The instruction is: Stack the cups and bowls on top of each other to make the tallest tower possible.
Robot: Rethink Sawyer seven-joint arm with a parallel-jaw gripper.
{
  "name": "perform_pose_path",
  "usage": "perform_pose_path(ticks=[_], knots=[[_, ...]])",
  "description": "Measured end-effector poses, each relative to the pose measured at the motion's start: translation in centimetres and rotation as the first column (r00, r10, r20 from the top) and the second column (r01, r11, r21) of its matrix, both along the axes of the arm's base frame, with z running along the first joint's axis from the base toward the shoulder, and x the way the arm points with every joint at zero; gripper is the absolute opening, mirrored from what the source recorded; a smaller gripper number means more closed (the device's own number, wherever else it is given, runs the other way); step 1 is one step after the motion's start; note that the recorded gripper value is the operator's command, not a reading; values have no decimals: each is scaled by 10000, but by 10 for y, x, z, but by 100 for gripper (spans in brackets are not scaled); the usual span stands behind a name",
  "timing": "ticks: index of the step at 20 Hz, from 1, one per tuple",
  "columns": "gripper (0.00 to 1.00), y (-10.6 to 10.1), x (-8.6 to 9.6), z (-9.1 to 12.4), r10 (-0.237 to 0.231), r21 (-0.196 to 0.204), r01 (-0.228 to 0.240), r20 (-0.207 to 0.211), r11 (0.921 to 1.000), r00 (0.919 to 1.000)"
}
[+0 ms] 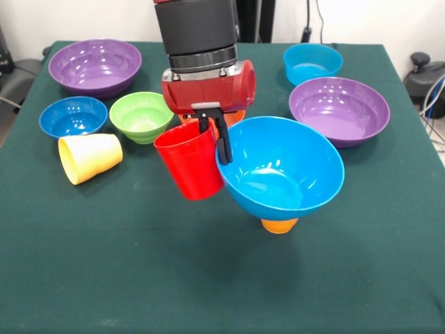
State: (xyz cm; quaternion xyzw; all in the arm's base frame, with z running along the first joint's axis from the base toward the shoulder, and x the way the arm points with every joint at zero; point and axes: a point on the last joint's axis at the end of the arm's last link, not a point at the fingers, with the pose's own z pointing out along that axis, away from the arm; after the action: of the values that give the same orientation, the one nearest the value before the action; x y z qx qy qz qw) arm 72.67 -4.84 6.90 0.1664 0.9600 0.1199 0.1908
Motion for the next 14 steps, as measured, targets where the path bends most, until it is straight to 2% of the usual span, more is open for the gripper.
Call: perform_pose_path(ticks=[7,14], knots=[[0,-1,1,9,33,-100,-32,99,9999,9999],[0,0,-1,9,53,-97,-52,72,9999,10000]])
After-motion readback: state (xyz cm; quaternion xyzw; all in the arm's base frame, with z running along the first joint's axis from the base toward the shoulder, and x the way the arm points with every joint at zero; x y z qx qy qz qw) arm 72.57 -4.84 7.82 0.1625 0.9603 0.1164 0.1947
